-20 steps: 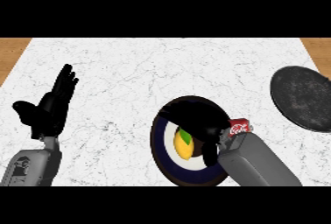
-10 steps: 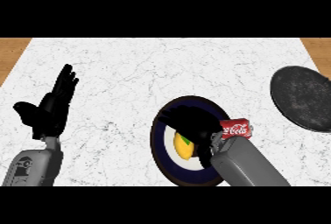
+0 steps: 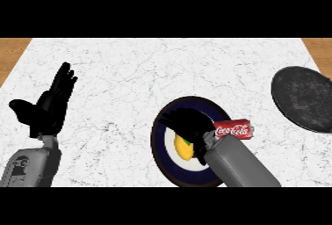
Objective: Pick the lemon from the plate and place it in the pan
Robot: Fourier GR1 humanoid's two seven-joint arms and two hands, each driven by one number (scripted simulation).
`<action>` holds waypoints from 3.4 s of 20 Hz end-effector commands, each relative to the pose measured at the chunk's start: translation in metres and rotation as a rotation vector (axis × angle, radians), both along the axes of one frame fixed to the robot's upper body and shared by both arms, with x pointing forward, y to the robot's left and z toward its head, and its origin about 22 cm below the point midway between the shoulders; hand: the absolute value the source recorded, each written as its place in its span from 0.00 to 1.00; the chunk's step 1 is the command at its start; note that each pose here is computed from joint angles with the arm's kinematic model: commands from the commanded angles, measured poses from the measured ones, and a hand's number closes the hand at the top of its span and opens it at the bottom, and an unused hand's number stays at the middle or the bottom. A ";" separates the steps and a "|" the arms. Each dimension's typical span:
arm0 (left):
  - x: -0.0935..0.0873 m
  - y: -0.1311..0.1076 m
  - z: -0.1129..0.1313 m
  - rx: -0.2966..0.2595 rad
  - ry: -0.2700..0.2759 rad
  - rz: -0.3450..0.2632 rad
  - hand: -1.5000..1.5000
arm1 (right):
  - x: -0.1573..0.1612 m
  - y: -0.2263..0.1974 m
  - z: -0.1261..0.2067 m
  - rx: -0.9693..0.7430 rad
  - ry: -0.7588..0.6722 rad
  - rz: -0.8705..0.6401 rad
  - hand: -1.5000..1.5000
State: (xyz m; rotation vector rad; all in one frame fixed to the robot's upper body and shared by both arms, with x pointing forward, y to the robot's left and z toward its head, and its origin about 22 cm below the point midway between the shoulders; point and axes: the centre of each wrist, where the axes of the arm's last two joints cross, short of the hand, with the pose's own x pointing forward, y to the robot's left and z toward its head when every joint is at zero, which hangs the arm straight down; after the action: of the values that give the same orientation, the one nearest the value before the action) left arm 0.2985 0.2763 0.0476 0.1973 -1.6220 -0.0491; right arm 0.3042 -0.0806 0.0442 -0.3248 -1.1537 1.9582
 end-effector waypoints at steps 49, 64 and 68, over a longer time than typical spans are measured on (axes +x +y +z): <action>0.007 -0.002 0.013 0.014 0.010 0.012 0.50 | 0.082 -0.161 0.106 0.529 -0.940 -1.602 1.00; -0.015 -0.004 -0.001 -0.004 0.002 -0.025 0.50 | 0.048 -0.352 0.011 0.167 -1.036 -1.715 1.00; -0.001 -0.010 0.014 -0.008 -0.010 -0.038 0.50 | 0.041 -0.381 0.008 0.208 -1.043 -1.748 1.00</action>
State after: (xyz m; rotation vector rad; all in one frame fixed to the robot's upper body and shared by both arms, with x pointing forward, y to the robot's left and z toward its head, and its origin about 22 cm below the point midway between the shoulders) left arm 0.3004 0.2712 0.0550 0.1794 -1.6328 -0.0603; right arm 0.3583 -0.4349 0.0644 -1.6322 -0.9185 0.0534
